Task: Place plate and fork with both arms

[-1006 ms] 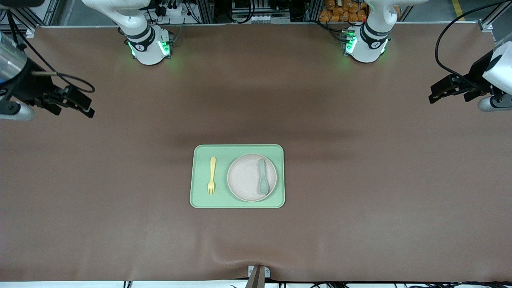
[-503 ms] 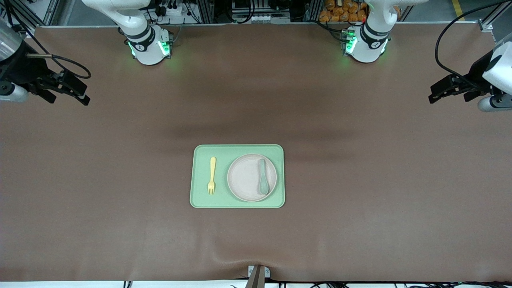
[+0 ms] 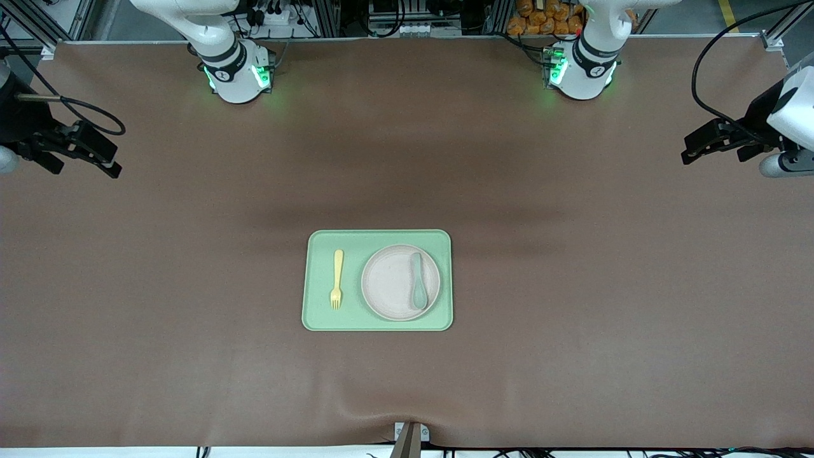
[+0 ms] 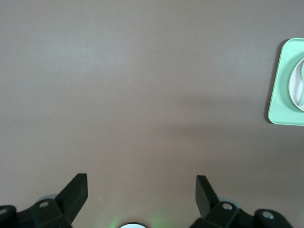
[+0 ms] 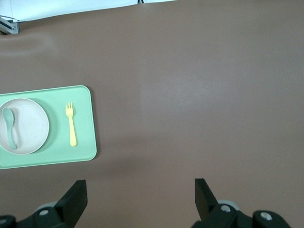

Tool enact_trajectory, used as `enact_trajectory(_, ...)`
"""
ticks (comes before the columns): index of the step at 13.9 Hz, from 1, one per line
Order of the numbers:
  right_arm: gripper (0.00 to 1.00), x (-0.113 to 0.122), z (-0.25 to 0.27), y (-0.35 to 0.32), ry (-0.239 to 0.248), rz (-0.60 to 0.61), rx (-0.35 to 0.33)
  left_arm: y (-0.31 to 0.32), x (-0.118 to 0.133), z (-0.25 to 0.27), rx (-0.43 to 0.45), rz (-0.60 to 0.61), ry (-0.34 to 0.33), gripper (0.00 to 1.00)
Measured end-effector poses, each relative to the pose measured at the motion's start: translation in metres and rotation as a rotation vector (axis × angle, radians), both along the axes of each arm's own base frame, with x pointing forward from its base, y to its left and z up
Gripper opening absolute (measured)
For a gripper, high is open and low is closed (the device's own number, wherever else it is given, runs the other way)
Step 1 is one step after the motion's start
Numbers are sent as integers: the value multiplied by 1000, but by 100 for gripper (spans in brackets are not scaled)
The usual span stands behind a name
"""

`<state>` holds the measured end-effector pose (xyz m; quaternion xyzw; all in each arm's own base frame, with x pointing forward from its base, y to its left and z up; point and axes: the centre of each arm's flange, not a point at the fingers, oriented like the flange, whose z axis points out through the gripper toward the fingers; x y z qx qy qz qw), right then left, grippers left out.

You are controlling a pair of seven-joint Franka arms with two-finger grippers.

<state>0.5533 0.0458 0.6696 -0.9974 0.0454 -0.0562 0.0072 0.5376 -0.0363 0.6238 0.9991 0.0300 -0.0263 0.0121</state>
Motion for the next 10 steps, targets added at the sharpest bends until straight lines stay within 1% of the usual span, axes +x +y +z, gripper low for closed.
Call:
enact_trajectory(3, 100, 3, 3, -1, -5, 78, -12, 0, 0, 0, 0, 0, -3, 100)
enact_trajectory(10, 100, 3, 4, -10, -5, 81, -14, -3, 0, 4, 0, -7, -11, 100)
